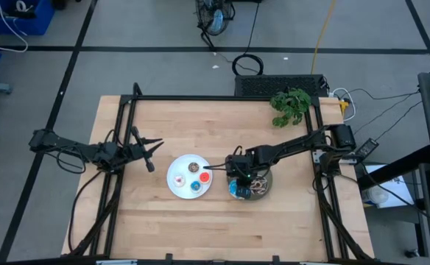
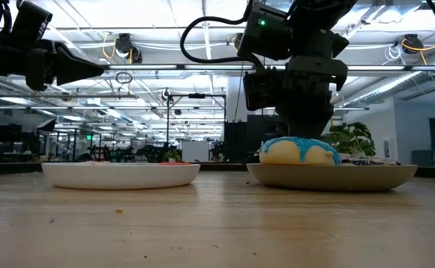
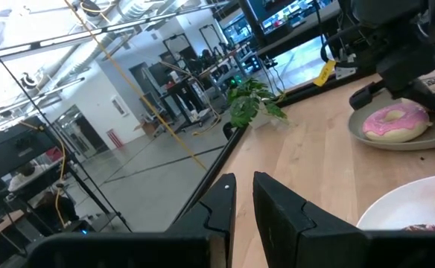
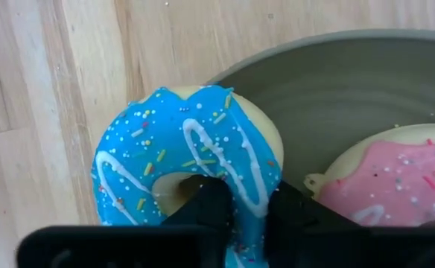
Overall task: Pick & Place donuts
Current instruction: Put the big blue doughnut on the gray plate
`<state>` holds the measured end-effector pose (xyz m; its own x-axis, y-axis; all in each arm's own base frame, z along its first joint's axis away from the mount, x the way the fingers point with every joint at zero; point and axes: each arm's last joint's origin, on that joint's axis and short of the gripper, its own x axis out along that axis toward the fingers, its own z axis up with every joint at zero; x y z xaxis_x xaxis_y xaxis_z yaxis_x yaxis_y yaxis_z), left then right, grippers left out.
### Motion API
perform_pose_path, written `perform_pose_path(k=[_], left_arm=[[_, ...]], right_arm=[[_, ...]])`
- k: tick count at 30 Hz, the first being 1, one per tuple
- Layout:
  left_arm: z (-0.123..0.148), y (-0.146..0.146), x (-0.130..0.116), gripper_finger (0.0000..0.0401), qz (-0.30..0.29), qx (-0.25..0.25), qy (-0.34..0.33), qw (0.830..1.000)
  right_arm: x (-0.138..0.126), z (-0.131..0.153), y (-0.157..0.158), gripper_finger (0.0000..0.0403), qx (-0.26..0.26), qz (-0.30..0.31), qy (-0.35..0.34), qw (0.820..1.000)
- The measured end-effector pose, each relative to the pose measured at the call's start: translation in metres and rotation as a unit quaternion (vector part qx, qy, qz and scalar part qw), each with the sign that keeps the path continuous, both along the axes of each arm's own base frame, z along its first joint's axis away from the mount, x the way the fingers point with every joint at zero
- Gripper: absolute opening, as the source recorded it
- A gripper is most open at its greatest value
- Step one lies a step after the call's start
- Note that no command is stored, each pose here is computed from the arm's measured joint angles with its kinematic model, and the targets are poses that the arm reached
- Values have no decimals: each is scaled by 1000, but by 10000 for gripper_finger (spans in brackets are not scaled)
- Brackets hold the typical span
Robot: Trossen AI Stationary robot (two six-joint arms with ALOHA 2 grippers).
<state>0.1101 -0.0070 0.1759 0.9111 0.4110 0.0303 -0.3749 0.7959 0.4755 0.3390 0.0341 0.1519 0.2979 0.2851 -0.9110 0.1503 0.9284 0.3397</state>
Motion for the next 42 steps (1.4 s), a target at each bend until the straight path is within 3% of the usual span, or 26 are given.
perform_pose_path(k=[7,14,27,37,42], left_arm=[[0,0,0,56,0,0,0,1000],[0,0,0,56,0,0,0,1000],[0,0,0,56,0,0,1,1000],[0,0,0,56,0,0,1,1000],[0,0,0,56,0,0,0,1000]], right_arm=[[-3,-1,-3,113,14,-34,28,999],[-12,17,-5,150,21,-39,29,999],[-29,62,-8,157,-9,-59,-31,998],[-28,61,-7,157,-23,-59,-37,997],[-28,39,-1,164,-11,-30,-27,999]])
